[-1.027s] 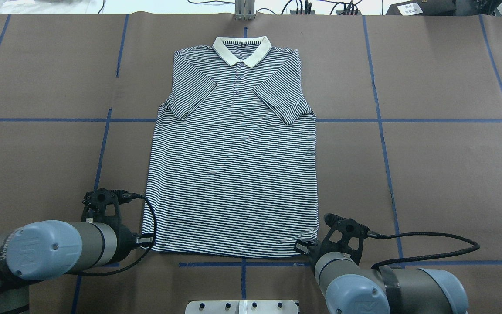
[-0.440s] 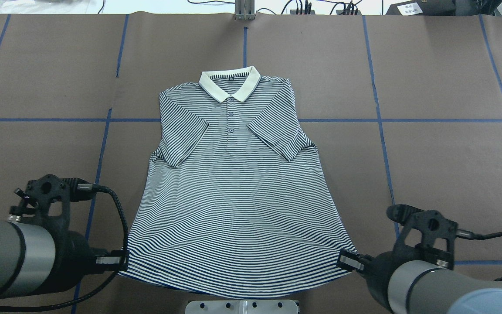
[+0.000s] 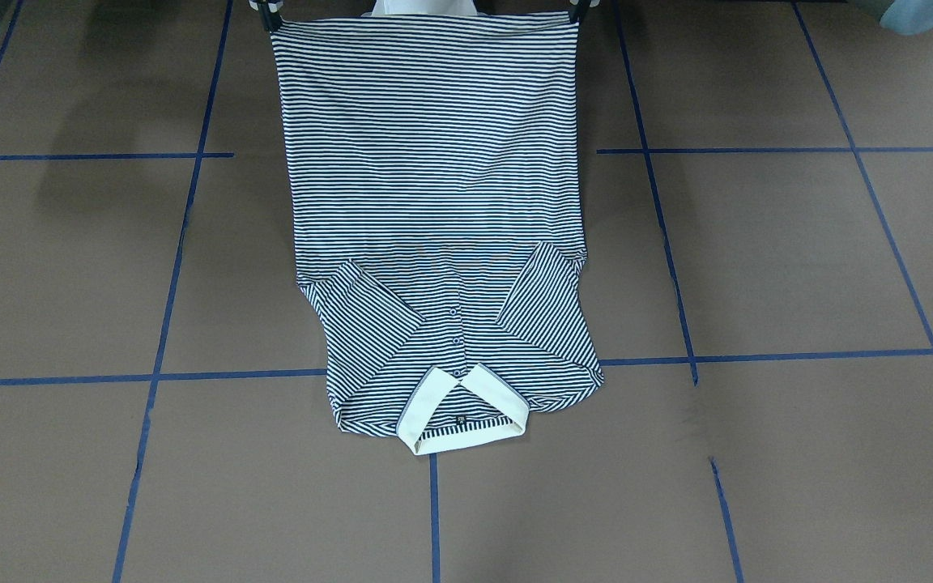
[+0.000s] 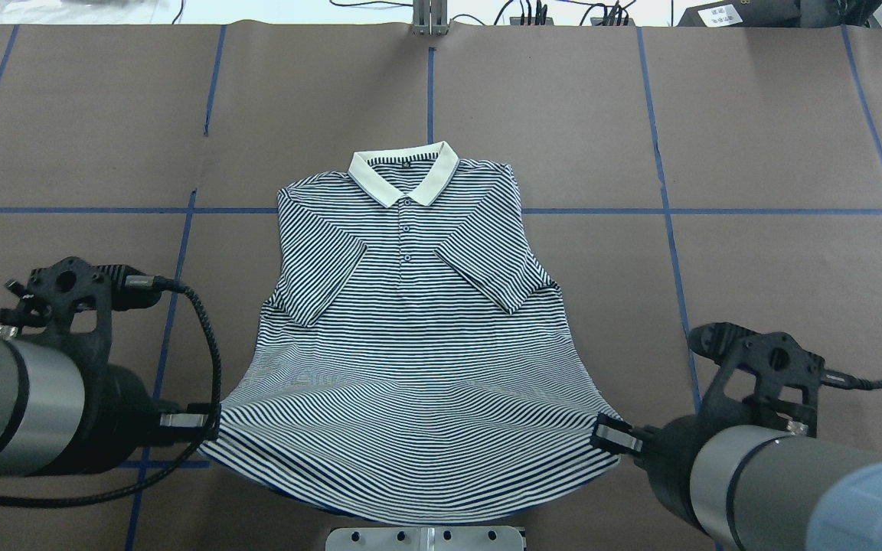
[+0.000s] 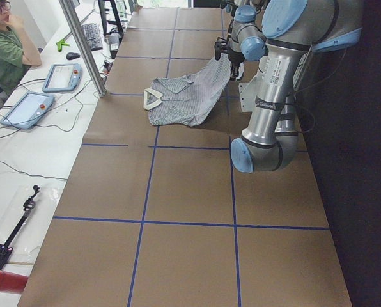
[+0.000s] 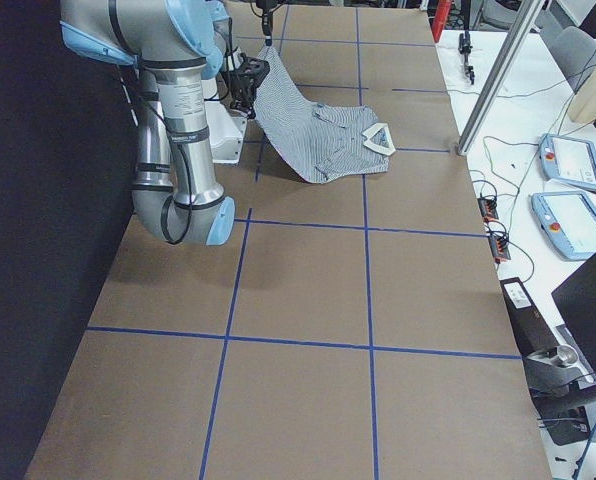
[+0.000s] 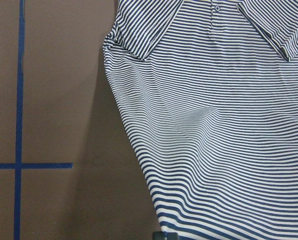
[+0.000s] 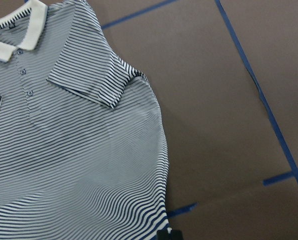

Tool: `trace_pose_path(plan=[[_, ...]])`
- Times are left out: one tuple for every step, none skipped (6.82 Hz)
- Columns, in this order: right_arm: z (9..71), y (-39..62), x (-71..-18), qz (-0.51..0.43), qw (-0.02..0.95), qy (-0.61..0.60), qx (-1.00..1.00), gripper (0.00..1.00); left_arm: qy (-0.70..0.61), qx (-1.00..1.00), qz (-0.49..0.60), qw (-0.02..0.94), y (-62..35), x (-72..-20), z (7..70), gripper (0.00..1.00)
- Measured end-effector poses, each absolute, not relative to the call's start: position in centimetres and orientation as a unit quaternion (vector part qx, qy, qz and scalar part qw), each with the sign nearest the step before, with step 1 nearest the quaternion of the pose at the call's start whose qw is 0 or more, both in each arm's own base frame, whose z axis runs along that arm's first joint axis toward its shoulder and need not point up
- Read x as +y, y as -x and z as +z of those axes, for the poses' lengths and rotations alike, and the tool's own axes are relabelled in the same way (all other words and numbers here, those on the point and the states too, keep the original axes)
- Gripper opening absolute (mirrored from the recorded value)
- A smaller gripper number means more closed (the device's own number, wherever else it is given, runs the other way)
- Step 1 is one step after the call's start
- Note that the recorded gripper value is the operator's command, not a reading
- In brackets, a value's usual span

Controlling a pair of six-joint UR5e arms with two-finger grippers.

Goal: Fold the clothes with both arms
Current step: 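Lift the hem with both grippers and fold it toward the collar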

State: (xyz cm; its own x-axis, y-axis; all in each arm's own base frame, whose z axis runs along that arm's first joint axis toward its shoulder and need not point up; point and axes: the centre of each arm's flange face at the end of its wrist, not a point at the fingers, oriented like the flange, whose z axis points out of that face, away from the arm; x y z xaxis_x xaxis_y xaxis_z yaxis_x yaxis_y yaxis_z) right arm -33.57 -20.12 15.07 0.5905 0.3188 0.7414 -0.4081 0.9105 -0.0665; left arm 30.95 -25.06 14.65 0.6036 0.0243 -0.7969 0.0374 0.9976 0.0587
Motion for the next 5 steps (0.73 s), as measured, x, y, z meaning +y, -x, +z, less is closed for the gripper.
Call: trace_pose_path(plan=[[14.6,34.6,-24.2,0.207,0.891,-0.082,-0.395,0.00,-0.058,0.427,-0.012,0.902,-31.9,-29.0,14.7,0.00],[14.7,35.7,-29.3,0.219,0.887,-0.094,-0.395,0.00,-0.080,0.412,-0.022,0.907,-32.4,-33.0,15.1,0.00],[15.5,37.1,-34.9,0.233,0.880,-0.105,-0.399,0.00,-0.101,0.400,-0.029,0.911,-32.5,-37.0,15.7,0.00],[16.8,38.5,-40.1,0.243,0.876,-0.120,-0.399,0.00,-0.117,0.391,-0.036,0.912,-33.0,-40.9,16.6,0.00],[17.8,40.4,-44.9,0.253,0.874,-0.131,-0.393,0.00,-0.128,0.385,-0.044,0.913,-34.2,-44.8,17.9,0.00]])
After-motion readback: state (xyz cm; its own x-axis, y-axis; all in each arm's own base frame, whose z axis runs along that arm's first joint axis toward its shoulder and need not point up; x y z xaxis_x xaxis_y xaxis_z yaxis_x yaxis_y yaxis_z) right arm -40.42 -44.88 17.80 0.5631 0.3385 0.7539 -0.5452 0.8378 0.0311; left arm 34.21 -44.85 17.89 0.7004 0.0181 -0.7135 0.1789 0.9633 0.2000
